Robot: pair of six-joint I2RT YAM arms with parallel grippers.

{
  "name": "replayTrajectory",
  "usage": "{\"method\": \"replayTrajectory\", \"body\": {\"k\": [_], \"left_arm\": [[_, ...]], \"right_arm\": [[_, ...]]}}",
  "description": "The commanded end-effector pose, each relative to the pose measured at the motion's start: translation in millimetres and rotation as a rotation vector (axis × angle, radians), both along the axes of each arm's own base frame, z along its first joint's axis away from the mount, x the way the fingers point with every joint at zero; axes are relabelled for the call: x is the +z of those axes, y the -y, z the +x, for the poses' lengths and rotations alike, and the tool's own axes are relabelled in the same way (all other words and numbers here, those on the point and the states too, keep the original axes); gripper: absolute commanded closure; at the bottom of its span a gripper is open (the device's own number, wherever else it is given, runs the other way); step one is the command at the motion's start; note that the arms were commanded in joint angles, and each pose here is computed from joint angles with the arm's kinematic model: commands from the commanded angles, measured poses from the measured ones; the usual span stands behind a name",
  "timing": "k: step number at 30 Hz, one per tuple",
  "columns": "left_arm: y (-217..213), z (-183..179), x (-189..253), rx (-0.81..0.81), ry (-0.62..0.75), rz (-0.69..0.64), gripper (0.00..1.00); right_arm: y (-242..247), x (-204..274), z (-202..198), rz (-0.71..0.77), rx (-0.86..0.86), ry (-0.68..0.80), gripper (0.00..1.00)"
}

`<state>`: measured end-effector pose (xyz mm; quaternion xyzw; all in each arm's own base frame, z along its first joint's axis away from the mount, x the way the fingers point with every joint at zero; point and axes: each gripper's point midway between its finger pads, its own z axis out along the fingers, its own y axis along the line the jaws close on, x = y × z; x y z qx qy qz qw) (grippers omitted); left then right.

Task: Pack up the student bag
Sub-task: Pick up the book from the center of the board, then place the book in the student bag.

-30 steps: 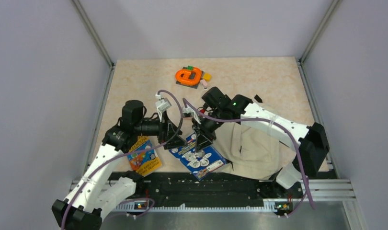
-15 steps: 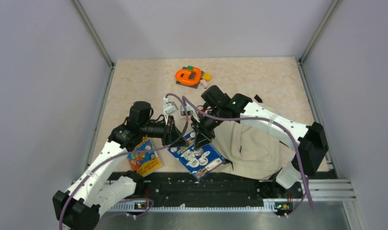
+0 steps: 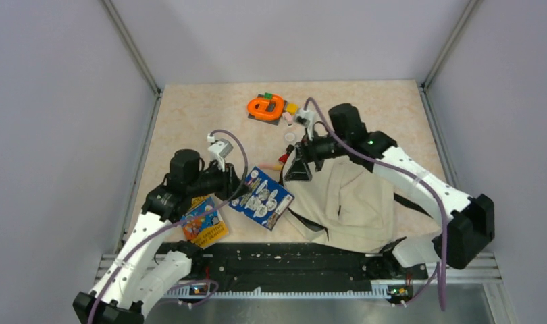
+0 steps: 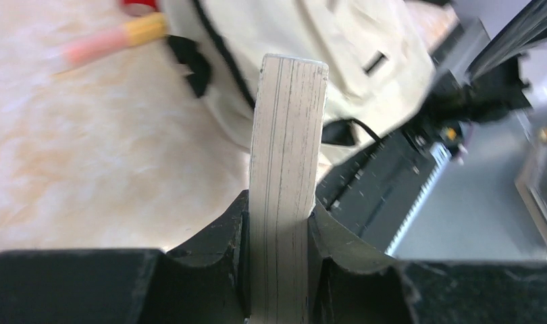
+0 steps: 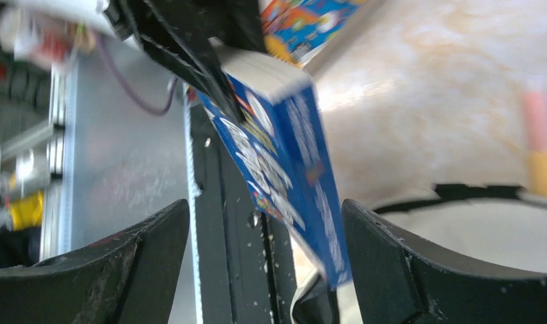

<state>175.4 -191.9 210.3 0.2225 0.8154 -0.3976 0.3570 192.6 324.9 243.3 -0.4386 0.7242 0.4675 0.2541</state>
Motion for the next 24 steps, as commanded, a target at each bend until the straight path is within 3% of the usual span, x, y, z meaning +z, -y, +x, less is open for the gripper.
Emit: {"method": "replayTrajectory", "body": {"k": [1, 6, 12, 24], "left_arm": [[-42.4, 54.5, 38.3, 0.331, 0.112, -0.024, 1.00], [-103.3, 96.6, 53.6, 0.641, 0.112, -0.118, 1.00], [-158.4, 116.8, 46.4, 0.890, 0.108, -0.126, 1.00], [-171.3, 110.5, 35.6, 0.935, 0.095, -0.092, 1.00]], "right_arm": [[21.7, 30.1, 51.1, 0.083, -0.345, 0.037, 0.16], [30.8, -4.0, 82.3, 0.003, -0.609, 0.017, 0.21], [20.1, -39.8, 87.7, -0.177, -0.788, 0.160, 0.20], [-4.4, -105.8, 103.9, -0.483, -0.867, 0.308, 0.19]]}}
